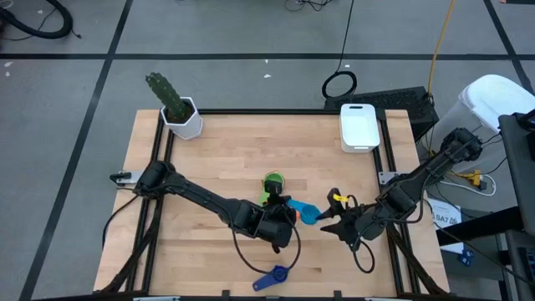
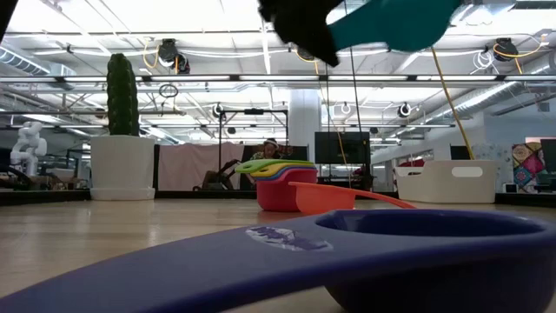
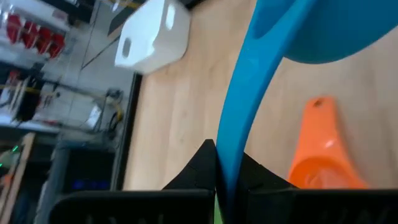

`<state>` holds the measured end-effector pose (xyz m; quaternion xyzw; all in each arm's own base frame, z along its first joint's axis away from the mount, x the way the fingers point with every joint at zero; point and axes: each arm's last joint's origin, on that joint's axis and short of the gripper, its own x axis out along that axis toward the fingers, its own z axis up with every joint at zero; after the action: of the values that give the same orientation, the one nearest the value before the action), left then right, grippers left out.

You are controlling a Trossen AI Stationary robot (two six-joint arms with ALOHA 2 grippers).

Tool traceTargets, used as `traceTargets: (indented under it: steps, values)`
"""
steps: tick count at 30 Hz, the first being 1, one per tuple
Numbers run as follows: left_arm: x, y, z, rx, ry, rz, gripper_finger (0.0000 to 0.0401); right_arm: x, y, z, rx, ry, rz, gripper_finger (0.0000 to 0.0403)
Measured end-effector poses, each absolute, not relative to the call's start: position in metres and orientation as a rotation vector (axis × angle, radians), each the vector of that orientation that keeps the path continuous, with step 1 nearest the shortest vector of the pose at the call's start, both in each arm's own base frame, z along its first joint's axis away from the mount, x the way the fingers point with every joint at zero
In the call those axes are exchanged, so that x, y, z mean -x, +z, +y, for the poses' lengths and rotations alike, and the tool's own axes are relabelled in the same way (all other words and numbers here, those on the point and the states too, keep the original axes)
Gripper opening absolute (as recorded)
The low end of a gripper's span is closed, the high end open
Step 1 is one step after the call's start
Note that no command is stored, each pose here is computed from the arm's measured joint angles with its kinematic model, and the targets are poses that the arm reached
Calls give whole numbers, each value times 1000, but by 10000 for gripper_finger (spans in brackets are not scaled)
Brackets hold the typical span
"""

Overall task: Nest measuring cups in basket
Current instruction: Stack the light blue measuring cup on top of the green measuring cup

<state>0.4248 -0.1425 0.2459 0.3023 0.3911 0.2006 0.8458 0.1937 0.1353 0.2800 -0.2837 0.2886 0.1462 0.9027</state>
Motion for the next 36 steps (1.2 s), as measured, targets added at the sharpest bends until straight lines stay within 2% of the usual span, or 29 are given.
traceTargets:
  steps: [5, 10, 17, 23, 36]
  values:
    - [-419, 243, -131, -632, 563, 862, 7, -191, 276, 131, 622, 222, 649, 199]
    - [-407, 237, -112, -545, 710, 931, 7, -186, 271, 124, 626, 98, 714, 219]
    - [-383, 232, -90, -443, 834, 1131, 7, -180, 266, 120, 579, 54, 798, 218]
    - [-375, 232, -87, -384, 845, 1220, 7, -178, 264, 118, 516, 16, 826, 216]
    - [-381, 215, -68, -319, 870, 1339, 6, -202, 239, 109, 306, 11, 652, 215]
